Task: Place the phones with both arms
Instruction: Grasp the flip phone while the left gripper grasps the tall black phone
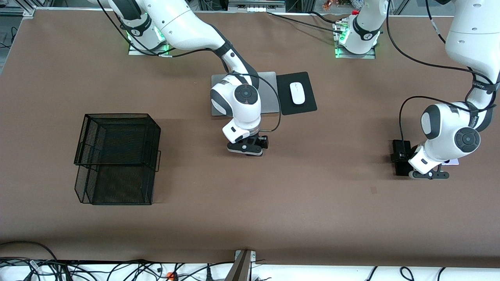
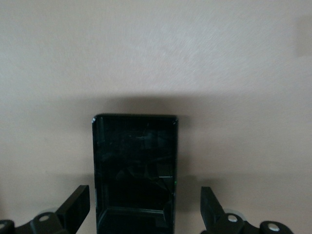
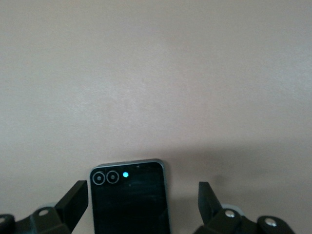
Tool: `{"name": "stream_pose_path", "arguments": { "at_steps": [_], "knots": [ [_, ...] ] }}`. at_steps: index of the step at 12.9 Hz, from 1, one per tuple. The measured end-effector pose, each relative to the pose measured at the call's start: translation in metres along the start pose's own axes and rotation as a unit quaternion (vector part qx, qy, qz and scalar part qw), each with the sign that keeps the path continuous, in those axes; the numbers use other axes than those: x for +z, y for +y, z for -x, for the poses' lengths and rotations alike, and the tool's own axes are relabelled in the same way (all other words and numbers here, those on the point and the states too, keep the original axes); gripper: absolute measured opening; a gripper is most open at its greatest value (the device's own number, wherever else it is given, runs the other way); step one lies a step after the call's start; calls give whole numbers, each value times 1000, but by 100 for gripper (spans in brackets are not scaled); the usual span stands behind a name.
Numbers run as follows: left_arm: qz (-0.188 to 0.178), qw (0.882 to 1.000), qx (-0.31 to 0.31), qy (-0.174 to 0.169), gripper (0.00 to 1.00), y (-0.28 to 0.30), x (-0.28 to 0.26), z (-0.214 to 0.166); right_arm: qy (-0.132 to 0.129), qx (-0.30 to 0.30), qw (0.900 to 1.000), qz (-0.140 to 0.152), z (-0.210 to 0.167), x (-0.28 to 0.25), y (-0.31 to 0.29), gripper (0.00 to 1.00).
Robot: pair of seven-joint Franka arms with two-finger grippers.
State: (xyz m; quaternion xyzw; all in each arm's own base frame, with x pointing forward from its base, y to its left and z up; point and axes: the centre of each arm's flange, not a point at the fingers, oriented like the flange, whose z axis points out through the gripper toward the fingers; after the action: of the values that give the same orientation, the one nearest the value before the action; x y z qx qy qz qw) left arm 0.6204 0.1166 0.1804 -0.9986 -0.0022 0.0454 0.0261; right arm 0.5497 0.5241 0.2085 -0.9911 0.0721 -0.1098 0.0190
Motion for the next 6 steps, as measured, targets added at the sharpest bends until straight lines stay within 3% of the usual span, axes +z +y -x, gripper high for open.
{"name": "stream_pose_path", "arguments": {
  "at_steps": [6],
  "knots": [
    [4, 1000, -12, -1, 100, -13, 22, 3, -1, -14, 1000, -9, 23, 34, -7, 100]
  ]
}}
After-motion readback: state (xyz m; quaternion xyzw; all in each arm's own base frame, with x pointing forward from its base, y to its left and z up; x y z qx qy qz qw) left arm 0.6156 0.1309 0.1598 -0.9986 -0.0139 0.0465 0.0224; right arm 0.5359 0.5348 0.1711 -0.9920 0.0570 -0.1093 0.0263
